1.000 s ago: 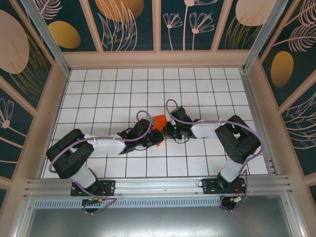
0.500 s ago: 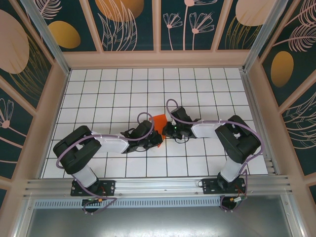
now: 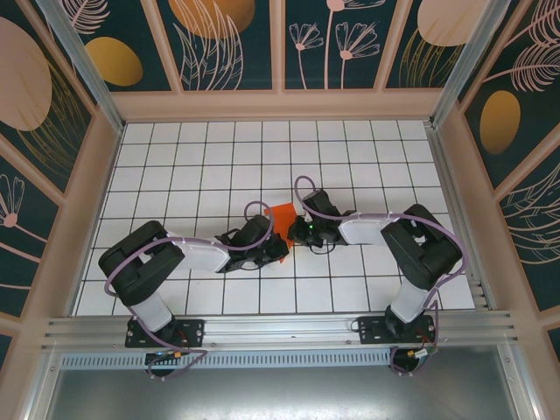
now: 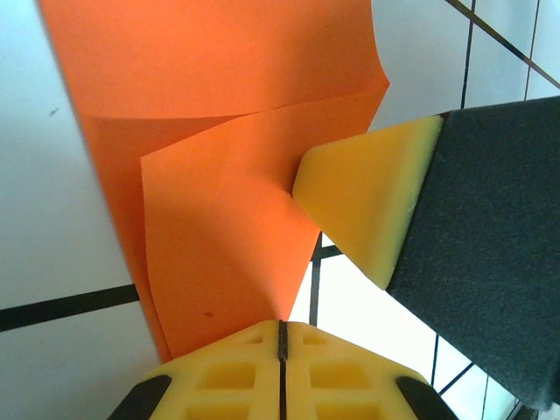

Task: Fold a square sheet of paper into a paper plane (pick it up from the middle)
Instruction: Fold the triangle at the center of the table.

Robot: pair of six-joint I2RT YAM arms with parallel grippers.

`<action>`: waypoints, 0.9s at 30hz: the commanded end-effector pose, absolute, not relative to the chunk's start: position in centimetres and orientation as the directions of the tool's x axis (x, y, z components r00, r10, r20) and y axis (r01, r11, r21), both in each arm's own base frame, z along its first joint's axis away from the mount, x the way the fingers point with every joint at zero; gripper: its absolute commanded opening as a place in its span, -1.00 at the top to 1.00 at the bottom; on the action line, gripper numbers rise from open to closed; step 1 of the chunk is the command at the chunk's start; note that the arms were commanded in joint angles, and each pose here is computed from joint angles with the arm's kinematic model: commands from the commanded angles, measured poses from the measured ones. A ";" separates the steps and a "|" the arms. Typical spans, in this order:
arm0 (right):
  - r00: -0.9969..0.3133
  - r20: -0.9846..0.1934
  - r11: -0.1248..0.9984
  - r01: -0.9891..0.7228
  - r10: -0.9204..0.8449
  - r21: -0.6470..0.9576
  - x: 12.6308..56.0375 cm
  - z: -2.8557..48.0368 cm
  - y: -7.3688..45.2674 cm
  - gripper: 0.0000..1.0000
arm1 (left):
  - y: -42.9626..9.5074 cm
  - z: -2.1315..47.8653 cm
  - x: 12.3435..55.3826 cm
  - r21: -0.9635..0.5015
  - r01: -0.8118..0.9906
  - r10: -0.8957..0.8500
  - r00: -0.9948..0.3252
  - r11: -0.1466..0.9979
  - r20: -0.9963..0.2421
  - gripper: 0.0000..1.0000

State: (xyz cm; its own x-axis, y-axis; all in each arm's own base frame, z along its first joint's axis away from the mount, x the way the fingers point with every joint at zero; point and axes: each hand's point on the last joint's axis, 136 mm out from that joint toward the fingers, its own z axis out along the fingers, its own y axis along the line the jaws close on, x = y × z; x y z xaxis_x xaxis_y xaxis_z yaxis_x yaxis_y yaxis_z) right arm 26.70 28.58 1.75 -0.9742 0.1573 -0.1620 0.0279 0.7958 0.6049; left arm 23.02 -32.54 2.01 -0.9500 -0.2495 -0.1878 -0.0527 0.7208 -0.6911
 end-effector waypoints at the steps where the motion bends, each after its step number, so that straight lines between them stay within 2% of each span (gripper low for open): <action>1: -0.975 -0.134 0.824 0.071 0.175 0.562 26.7 0.5 27.8 0.74 | -32.4 1.2 22.2 -0.688 -0.065 -0.240 -0.958 0.723 -0.160 0.81; 12: -0.975 -0.131 0.826 0.076 0.178 0.558 26.7 0.4 27.7 0.75 | -31.9 0.4 21.5 -0.679 -0.082 -0.236 -0.962 0.730 -0.138 0.83; 17: -0.970 -0.143 0.818 0.081 0.196 0.569 27.0 1.1 27.4 0.75 | -30.6 -0.8 20.9 -0.616 -0.079 -0.210 -0.967 0.783 -0.143 0.88; 23: -0.958 -0.226 0.774 -0.008 0.175 0.633 27.8 5.2 28.0 0.75 | -28.9 -1.1 20.4 -0.512 0.044 -0.078 -0.974 0.858 -0.214 0.89; 27: -0.956 -0.261 0.781 -0.060 0.135 0.622 27.8 5.9 27.6 0.75 | -28.6 -1.3 20.2 -0.467 0.132 0.015 -0.969 0.874 -0.245 0.89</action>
